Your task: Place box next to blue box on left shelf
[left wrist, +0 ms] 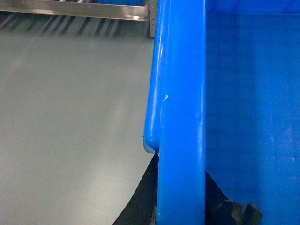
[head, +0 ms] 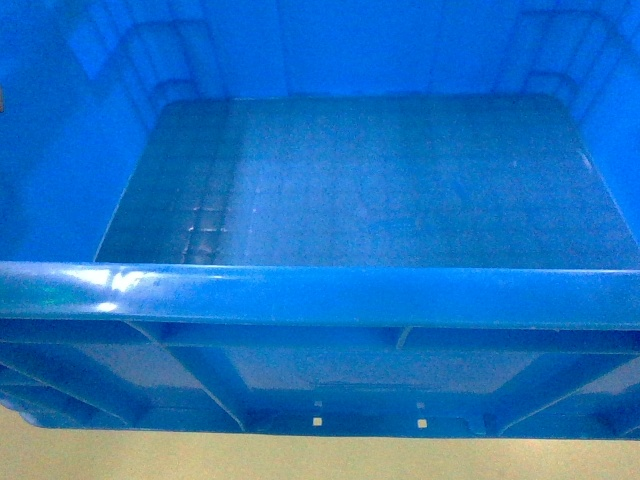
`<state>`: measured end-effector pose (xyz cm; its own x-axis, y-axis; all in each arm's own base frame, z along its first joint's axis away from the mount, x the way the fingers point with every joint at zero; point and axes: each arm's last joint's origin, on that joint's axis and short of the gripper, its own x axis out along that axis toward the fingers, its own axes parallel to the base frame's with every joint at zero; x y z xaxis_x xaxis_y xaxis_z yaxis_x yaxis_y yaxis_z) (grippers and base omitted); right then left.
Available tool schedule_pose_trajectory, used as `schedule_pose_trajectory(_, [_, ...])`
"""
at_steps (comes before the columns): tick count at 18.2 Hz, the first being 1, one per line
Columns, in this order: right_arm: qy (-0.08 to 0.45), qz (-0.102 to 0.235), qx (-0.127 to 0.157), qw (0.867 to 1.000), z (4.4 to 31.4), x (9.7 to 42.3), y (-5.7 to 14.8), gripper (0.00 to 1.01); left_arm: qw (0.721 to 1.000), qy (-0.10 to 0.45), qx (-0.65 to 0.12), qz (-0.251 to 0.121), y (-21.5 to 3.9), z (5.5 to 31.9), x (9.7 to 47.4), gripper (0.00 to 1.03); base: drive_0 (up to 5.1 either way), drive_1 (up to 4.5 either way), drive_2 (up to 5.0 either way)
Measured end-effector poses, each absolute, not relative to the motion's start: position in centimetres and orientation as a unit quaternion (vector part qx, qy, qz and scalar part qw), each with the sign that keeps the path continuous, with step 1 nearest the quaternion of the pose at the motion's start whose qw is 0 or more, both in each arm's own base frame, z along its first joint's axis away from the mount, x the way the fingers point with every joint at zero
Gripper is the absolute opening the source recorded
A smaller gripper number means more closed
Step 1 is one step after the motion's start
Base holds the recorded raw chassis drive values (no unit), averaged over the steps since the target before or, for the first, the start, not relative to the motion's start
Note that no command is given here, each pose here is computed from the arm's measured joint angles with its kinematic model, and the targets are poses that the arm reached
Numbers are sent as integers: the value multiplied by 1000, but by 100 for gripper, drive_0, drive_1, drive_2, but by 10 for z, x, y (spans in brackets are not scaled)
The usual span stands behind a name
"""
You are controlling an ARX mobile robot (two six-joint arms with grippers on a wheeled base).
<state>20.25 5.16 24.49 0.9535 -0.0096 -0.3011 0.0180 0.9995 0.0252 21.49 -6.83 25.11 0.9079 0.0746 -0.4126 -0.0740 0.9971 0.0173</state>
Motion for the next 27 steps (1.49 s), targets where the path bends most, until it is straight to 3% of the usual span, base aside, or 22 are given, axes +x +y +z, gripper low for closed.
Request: schedule_pose_trajectory(27, [152,-7,14,988,245,203,52,10,977,212,1,39,-68,251,215,9,5,430,-421])
